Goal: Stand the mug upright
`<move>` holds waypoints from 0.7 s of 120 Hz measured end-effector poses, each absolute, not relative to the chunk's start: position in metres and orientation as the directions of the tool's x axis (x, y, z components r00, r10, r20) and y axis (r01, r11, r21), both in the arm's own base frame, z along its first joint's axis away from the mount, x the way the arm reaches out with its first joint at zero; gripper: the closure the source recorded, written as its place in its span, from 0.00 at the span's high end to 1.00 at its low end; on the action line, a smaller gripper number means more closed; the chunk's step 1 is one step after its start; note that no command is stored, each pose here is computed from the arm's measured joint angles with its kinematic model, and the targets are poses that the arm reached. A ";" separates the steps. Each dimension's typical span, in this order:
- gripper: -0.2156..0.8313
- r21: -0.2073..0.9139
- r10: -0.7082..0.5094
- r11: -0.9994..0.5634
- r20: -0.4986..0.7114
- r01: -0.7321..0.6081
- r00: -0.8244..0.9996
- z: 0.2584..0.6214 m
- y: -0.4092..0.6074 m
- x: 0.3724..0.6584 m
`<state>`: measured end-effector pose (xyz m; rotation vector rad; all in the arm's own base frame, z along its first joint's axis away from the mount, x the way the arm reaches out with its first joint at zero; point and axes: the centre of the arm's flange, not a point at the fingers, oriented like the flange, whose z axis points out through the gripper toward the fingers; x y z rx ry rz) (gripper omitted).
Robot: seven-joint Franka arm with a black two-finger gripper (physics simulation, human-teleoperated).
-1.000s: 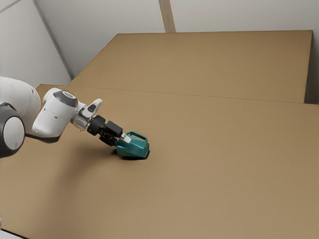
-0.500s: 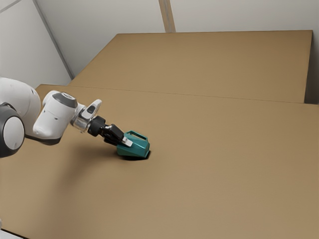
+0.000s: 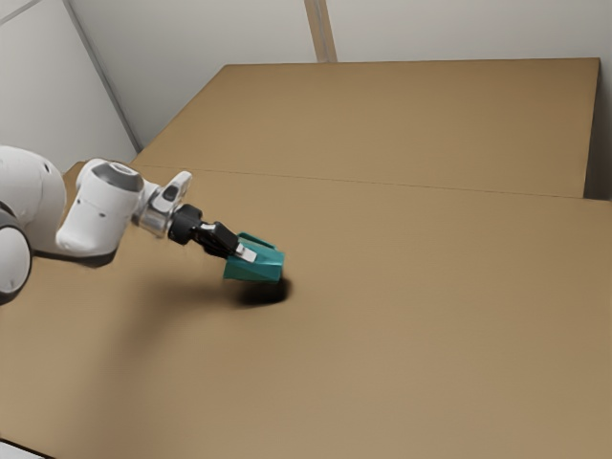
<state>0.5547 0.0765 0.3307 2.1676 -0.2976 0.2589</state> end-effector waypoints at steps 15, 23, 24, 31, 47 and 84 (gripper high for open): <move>0.06 0.705 -0.197 -0.582 0.362 -0.406 0.911 0.384 0.062 0.564; 0.06 0.638 -0.297 -0.605 0.374 -0.476 0.878 0.414 0.046 0.572; 0.06 0.628 -0.311 -0.608 0.373 -0.485 0.874 0.416 0.043 0.572; 0.06 0.549 -0.417 -0.632 0.354 -0.547 0.837 0.435 0.024 0.577; 0.06 0.334 -0.622 -0.667 0.242 -0.666 0.745 0.460 -0.009 0.578; 0.05 0.032 -0.753 -0.658 0.001 -0.752 0.658 0.423 -0.025 0.567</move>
